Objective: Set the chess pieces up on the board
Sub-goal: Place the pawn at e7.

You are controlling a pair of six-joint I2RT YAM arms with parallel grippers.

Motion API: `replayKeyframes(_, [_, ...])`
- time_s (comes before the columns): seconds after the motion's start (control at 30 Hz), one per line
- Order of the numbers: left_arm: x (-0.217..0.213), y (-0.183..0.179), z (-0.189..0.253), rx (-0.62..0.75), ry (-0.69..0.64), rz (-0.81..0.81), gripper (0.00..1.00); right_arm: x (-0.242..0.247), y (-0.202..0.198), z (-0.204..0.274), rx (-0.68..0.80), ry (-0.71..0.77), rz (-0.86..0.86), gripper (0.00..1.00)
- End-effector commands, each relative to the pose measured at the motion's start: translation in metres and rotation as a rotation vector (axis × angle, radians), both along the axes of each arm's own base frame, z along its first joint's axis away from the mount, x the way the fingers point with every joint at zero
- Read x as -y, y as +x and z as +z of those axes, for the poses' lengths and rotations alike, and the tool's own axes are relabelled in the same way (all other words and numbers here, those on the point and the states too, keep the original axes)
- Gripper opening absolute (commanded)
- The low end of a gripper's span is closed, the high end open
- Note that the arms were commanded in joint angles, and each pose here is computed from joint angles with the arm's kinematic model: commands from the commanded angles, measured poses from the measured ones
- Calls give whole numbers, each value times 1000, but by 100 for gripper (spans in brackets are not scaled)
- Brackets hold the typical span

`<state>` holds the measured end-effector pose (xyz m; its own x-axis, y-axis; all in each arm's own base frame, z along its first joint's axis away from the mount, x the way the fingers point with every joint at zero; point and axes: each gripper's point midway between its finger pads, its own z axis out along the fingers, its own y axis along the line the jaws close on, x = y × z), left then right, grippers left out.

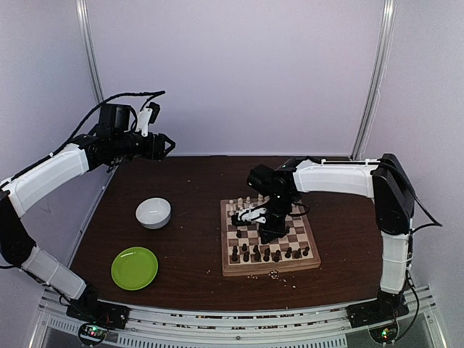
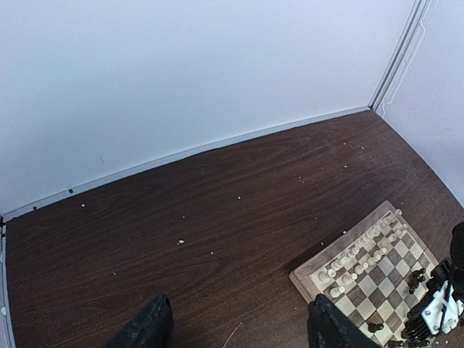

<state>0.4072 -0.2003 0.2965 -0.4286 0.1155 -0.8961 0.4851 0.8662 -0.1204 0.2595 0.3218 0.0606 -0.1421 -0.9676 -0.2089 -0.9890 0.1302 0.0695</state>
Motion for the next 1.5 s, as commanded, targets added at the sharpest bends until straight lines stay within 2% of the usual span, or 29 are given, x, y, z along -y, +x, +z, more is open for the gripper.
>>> replayKeyframes(0.0, [1, 6, 2, 18, -15, -3, 64, 7, -13, 13, 0, 23, 27, 12])
replayKeyframes(0.8, [1, 6, 0, 11, -12, -6, 65, 1, -21, -9, -59, -2, 51, 14])
replayKeyframes(1.0, [1, 6, -1, 10, -12, -8, 65, 0, -19, -10, -54, -4, 45, 23])
replayKeyframes(1.17, [-1, 7, -1, 5, -17, -5, 65, 0, -23, 10, -45, 35, 54, 33])
replayKeyframes(1.47, [0, 7, -2, -1, -24, -9, 65, -11, -7, 64, 26, 121, 46, 35])
